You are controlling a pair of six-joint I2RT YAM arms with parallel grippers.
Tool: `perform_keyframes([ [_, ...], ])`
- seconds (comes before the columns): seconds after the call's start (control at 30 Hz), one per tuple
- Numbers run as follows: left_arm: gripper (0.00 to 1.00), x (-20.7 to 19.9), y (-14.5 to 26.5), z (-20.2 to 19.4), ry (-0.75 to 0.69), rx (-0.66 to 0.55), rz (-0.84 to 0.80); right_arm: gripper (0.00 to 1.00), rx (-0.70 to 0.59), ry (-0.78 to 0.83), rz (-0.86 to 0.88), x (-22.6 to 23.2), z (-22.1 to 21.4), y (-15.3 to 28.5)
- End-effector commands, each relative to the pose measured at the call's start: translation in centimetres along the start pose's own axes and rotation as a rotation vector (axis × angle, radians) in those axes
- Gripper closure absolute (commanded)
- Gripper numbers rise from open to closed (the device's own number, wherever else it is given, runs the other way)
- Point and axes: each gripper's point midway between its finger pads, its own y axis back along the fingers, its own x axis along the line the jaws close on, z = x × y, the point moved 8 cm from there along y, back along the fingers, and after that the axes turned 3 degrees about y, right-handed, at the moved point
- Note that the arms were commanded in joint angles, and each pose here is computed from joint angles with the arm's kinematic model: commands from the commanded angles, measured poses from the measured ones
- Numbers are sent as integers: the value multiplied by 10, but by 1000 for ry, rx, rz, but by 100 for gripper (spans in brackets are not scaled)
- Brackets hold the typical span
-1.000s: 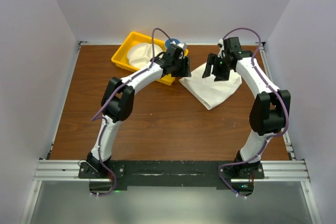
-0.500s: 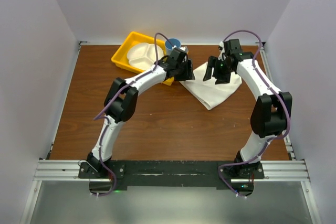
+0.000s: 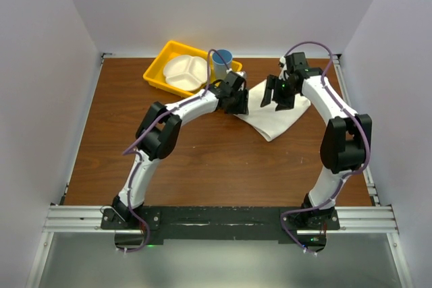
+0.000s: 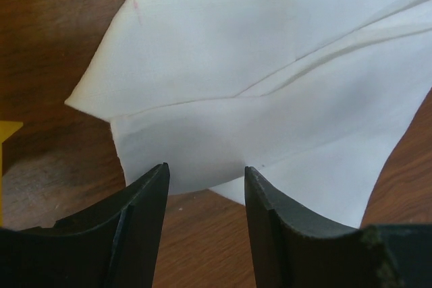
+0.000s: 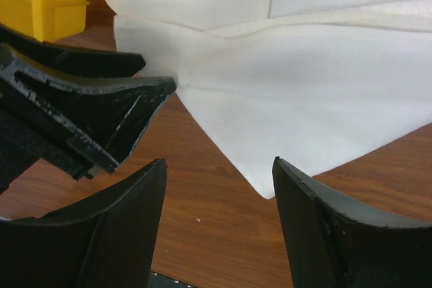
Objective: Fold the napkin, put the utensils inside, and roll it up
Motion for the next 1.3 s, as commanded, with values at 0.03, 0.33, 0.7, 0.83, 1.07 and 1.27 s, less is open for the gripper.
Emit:
perform_keyframes([
  [0.03,44,-18,56,28,-107,-75,-51,37,21,79,64,12,16,-20],
  [0.33,40,-7,165,50,-88,-186,-96,39,-13,250,15,47,29,-43],
  [0.7,41,49,277,5,-88,-213,34,45,-53,373,6,99,39,-88],
  [0.83,41,58,285,-9,-66,-206,43,44,-45,399,-3,103,38,-101],
  [1.07,41,60,285,-5,-63,-210,42,46,-50,422,-15,102,40,-109],
  [1.27,41,63,283,-4,-60,-204,43,49,-38,426,-12,100,38,-118],
])
